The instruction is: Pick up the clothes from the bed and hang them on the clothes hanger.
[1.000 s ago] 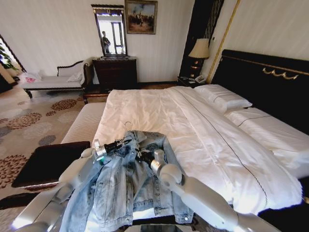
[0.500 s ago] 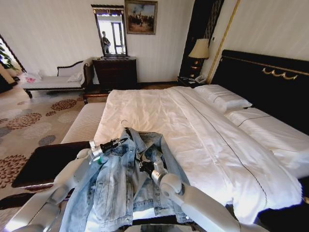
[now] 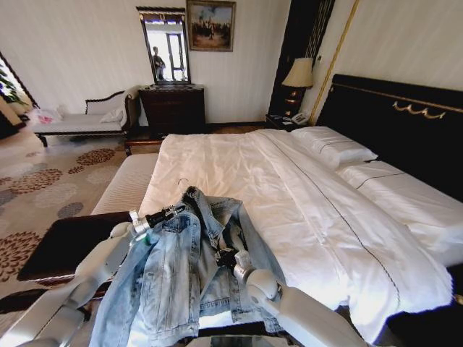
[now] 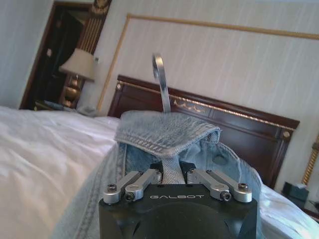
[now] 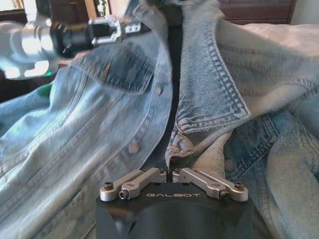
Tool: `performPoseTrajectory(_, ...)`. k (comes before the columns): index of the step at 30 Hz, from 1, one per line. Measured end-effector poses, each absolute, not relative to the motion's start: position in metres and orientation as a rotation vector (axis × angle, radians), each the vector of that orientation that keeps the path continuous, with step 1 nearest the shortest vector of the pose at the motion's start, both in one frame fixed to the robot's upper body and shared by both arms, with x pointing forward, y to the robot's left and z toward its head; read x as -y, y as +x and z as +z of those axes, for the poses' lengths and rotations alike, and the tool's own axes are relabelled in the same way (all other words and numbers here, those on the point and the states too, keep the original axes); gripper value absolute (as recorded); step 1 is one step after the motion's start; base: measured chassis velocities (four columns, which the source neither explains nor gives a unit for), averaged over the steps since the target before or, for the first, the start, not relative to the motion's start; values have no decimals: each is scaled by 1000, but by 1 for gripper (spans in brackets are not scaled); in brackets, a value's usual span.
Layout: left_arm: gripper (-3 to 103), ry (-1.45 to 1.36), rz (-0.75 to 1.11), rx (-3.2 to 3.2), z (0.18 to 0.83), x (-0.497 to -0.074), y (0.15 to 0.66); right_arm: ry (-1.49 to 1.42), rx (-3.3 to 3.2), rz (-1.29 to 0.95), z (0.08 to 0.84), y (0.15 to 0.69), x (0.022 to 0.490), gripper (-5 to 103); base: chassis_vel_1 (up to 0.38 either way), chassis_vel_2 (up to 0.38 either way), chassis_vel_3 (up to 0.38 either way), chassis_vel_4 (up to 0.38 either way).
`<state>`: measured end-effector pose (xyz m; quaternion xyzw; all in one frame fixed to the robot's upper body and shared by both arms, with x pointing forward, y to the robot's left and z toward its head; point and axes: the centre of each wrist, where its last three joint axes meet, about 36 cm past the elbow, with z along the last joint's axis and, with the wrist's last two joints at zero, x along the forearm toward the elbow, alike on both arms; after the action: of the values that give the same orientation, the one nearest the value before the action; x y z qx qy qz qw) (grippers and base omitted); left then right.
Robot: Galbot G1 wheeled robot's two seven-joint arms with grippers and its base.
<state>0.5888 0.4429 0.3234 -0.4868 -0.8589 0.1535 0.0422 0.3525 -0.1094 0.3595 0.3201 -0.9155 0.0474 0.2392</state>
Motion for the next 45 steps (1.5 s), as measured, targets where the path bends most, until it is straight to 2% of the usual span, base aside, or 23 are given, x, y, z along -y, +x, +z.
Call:
performPoseTrajectory(3,15,-1487,473,2644,327,-443,591,881,2493,155,354,349,110,1,0,0,0,0)
performPoseTrajectory(6,3,-1494,470,2656,332,-446,589,844,2500,184,342,353,115,1,0,0,0,0)
performPoseTrajectory(18,0,-1487,441,2605,312,-450,570,833,2542,184,343,364,105,0,0,0,0,0)
performPoseTrajectory(20,0,-1459,448,2596,301,-452,559,837,2540,184,344,364,104,10,0,0,0,0)
performPoseTrajectory(22,0,-1446,445,2592,297,-453,555,838,2539,184,345,364,104,10,0,0,0,0)
performPoseTrajectory(24,0,-1419,431,2587,291,-457,550,839,2539,184,346,363,104,21,0,0,0,0)
performPoseTrajectory(25,5,-1402,408,2582,291,-462,546,839,2540,182,347,363,104,27,0,0,0,0)
performPoseTrajectory(26,5,-1402,408,2582,291,-462,546,839,2540,182,347,363,104,27,0,0,0,0)
performPoseTrajectory(27,5,-1397,394,2584,293,-465,545,841,2540,181,348,362,103,32,0,0,0,0)
performPoseTrajectory(28,11,-1397,387,2587,295,-467,544,842,2540,181,349,362,103,32,0,0,0,0)
performPoseTrajectory(31,27,-1387,346,2610,306,-474,540,848,2539,184,352,359,104,48,0,0,0,0)
performPoseTrajectory(32,27,-1387,346,2610,306,-474,540,848,2539,184,352,359,104,48,0,0,0,0)
performPoseTrajectory(33,27,-1376,328,2615,307,-478,536,851,2542,187,354,359,104,54,0,0,0,0)
performPoseTrajectory(35,38,-1348,300,2621,306,-489,528,855,2548,188,355,359,103,66,0,0,0,0)
performPoseTrajectory(38,44,-1334,282,2623,306,-497,520,858,2553,185,358,360,102,71,0,0,0,0)
performPoseTrajectory(39,54,-1329,263,2626,309,-504,509,857,2561,182,361,362,102,77,0,0,0,0)
performPoseTrajectory(40,54,-1329,255,2628,311,-506,504,856,2564,181,363,363,102,82,0,0,0,0)
performPoseTrajectory(41,60,-1328,245,2630,314,-509,495,854,2570,180,365,363,103,87,0,0,0,0)
performPoseTrajectory(42,66,-1325,238,2633,316,-512,489,852,2573,180,367,364,105,87,0,0,0,0)
performPoseTrajectory(43,66,-1329,229,2637,320,-514,479,848,2577,180,369,364,107,93,0,0,0,0)
performPoseTrajectory(44,66,-1329,229,2637,320,-514,479,848,2577,180,369,364,107,93,0,0,0,0)
performPoseTrajectory(45,77,-1330,218,2649,327,-517,463,841,2585,185,373,365,111,97,0,0,0,0)
